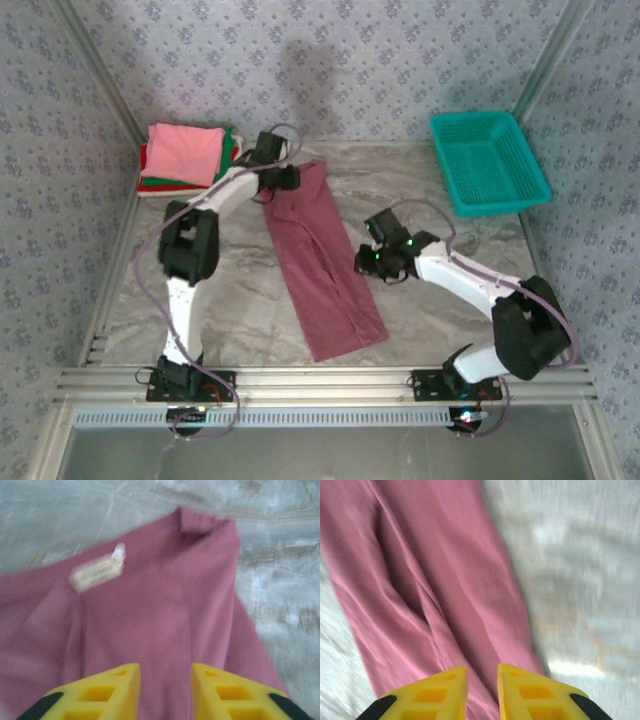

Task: Fold and stack the t-shirts

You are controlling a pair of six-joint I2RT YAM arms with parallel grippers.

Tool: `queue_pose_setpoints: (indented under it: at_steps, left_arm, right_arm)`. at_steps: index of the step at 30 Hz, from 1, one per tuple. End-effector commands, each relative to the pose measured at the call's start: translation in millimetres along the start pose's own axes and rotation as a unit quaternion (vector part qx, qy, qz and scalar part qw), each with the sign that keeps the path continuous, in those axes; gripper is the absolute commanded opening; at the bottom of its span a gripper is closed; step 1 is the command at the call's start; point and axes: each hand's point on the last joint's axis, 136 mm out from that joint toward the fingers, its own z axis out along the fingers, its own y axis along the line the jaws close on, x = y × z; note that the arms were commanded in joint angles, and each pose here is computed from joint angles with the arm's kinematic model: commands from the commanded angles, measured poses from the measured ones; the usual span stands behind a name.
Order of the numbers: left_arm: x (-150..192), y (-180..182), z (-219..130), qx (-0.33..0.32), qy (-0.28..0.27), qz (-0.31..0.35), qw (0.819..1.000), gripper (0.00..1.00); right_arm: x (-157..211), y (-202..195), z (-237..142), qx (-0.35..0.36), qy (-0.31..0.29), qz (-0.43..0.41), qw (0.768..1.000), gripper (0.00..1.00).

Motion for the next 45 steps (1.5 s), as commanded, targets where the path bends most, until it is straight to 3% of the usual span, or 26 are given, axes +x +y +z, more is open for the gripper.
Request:
queue_pose_setpoints:
  at_steps: [1, 8, 13, 18, 24, 29, 34, 38, 41, 45]
  left_arm:
    - [-25.7, 0.2, -39.1, 0.039, -0.100, -0.054, 0.993, 0.33]
    - [47.0, 21.2, -8.0, 0.012, -0.002, -0.091, 0.996, 0.33]
    - [57.3, 31.8, 22.5, -0.010, 0.038, -0.095, 0.995, 0.32]
    - [56.6, 35.4, 57.5, -0.017, 0.072, -0.106, 0.992, 0.31]
    - [26.8, 13.6, 93.8, 0.033, 0.074, -0.098, 0.992, 0.30]
    - [-9.6, -9.0, 96.2, 0.057, 0.049, -0.048, 0.996, 0.29]
    - [-44.3, -9.2, 60.0, 0.031, 0.027, -0.017, 0.999, 0.35]
    - [-74.0, -19.8, -19.1, 0.048, -0.060, -0.014, 0.997, 0.40]
    - [-61.2, -26.6, -96.8, 0.065, -0.138, -0.018, 0.988, 0.46]
    - [13.1, -19.2, -143.1, 0.045, -0.125, -0.005, 0.991, 0.49]
  right_arm:
    - [-50.2, 22.5, 11.9, -0.022, -0.012, -0.072, 0.997, 0.25]
    - [-115.6, 47.8, 85.7, -0.006, 0.029, -0.124, 0.992, 0.22]
    - [-130.8, 41.5, 123.3, 0.010, 0.047, -0.120, 0.992, 0.20]
    - [-131.8, 21.6, 145.8, 0.008, 0.054, -0.066, 0.996, 0.18]
    - [-140.5, -2.9, 127.4, 0.016, 0.014, -0.007, 1.000, 0.18]
    - [-148.2, 2.5, 79.2, -0.007, -0.016, -0.011, 1.000, 0.19]
    - [-120.2, 25.4, 20.0, -0.077, -0.031, -0.021, 0.996, 0.23]
    - [-45.9, 33.4, 4.5, -0.138, 0.022, -0.012, 0.990, 0.25]
    - [16.4, 33.6, 3.4, -0.152, 0.078, -0.002, 0.985, 0.27]
    - [74.7, 23.2, 1.3, -0.146, 0.118, 0.006, 0.982, 0.30]
